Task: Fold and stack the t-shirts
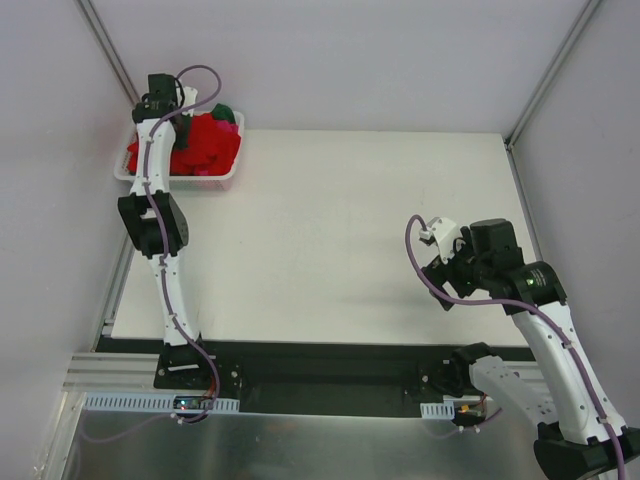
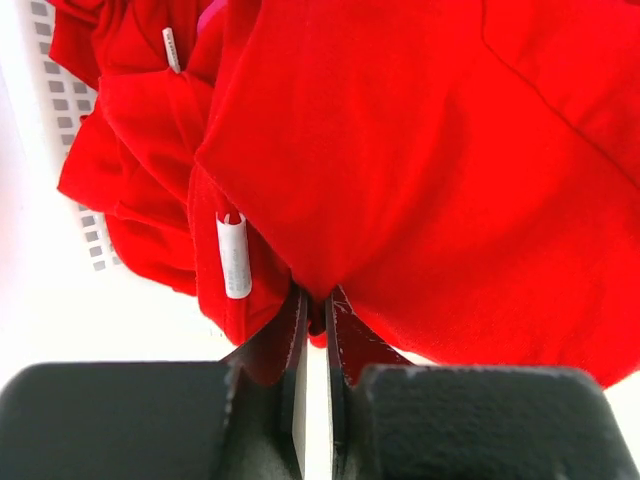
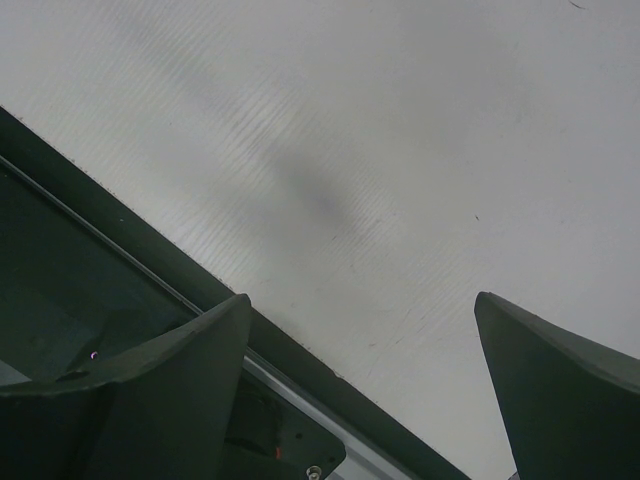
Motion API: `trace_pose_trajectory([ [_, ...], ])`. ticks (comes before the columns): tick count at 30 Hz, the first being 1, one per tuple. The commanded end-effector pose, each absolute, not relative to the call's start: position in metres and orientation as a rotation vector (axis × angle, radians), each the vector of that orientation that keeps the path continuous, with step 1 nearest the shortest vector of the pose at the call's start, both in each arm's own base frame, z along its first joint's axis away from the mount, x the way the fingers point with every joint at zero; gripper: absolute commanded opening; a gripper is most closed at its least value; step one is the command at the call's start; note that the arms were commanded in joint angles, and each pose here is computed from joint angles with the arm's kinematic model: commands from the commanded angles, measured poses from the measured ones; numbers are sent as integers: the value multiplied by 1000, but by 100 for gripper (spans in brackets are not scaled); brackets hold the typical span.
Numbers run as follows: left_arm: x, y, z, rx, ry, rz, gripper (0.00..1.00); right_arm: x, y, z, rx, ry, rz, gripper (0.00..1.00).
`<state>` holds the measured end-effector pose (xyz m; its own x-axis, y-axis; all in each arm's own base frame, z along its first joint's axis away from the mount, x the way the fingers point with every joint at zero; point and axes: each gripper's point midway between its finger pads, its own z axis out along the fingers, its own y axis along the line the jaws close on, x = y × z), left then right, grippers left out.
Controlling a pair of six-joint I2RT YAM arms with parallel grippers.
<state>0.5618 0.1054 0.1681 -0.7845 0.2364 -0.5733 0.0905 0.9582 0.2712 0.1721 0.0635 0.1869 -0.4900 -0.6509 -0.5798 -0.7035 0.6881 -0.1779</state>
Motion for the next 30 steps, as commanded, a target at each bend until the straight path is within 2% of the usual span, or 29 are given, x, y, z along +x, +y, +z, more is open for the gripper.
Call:
trace_pose_trajectory([
  [1,566,104,208,200,2375,312,0,168,62,189,-1032,2270,108,96],
  [5,559,90,250,177,2290,231,0,168,62,187,-1032,2274,112,96],
  [9,537,62,348,229,2070,176,0,166,62,182,-1037,2280,116,96],
  [11,526,41,381,295,1995,181,0,166,63,182,-1035,2277,126,96],
  [15,482,1,456,389,1818,175,0,168,65,180,-1028,2276,139,96],
  [17,462,-39,480,480,1737,130,0,167,66,180,-1028,2275,147,96],
  [21,399,-91,538,574,1559,33,0,167,66,181,-1023,2271,147,96],
  [26,339,-110,562,590,1483,-53,0,165,66,184,-1015,2258,144,96],
  [28,334,-109,542,590,1538,-73,0,165,65,185,-1012,2258,138,96],
  [29,314,-106,547,586,1517,-89,0,165,63,186,-1006,2255,129,96],
  [30,309,-117,528,640,1548,-152,0,165,63,186,-1006,2252,124,96],
])
